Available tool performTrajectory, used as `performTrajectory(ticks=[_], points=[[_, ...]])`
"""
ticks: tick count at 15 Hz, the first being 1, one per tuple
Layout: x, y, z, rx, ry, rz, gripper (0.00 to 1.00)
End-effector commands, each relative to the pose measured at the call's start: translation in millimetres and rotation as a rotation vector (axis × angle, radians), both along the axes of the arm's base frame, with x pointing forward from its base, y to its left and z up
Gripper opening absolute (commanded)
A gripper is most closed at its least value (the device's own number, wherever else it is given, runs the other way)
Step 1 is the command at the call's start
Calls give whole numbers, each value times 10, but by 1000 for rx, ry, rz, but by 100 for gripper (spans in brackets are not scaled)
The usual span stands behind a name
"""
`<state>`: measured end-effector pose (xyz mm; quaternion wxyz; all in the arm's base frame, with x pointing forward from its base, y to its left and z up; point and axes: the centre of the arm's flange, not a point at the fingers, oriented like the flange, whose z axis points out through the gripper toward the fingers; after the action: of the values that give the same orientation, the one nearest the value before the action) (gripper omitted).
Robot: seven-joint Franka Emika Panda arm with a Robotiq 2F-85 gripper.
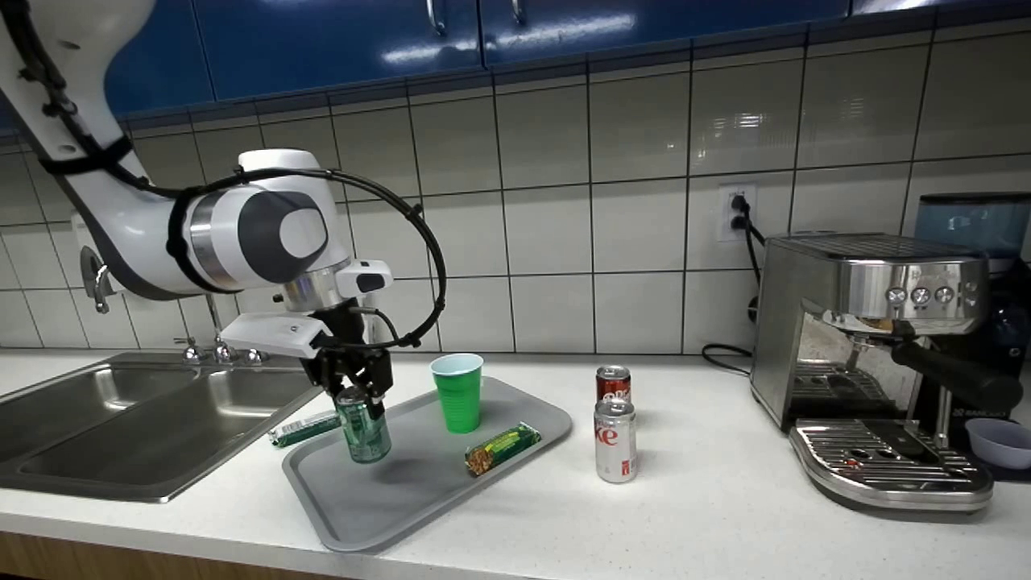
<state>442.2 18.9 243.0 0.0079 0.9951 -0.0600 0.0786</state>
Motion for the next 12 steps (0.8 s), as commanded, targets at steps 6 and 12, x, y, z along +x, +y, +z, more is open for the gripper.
performTrajectory(ticks=[6,12], points=[[-57,-391,-36,10,11,12,38],[-99,-507,-134,3,38,15,38]])
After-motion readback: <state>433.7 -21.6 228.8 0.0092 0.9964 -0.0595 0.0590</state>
